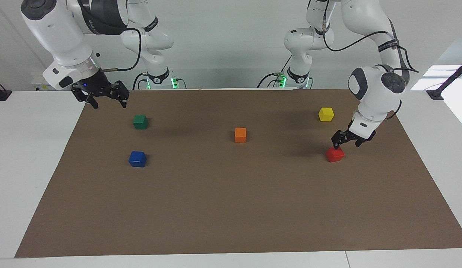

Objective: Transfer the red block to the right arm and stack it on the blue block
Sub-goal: 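Reach the left gripper down and grasp the red cube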

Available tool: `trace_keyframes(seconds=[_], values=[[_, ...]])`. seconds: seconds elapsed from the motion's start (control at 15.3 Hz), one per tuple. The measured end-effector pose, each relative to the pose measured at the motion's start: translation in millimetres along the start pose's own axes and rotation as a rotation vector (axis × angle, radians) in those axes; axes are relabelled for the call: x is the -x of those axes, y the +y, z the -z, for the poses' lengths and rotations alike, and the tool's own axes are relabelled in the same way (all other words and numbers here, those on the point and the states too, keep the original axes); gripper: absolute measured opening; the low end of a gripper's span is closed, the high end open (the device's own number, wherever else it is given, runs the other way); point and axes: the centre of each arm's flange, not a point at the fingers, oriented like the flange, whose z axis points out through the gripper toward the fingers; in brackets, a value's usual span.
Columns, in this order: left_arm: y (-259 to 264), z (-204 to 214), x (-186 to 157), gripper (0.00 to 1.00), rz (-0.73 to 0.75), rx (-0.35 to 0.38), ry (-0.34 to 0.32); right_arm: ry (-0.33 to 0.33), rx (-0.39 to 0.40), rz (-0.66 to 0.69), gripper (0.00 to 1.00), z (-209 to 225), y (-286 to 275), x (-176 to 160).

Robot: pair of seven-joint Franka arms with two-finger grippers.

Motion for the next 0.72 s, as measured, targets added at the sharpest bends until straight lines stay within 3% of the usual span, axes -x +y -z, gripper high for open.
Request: trace_keyframes(seconds=[0.52, 0.72], values=[[7, -48, 4, 1.0, -0.005, 0.004, -0.03, 0.003, -0.001, 0.043, 1.0, 1, 0, 0], [7, -69, 7, 1.0, 0.01, 0.004, -0.056, 0.026, -0.101, 0.07, 1.0, 2, -10, -2]])
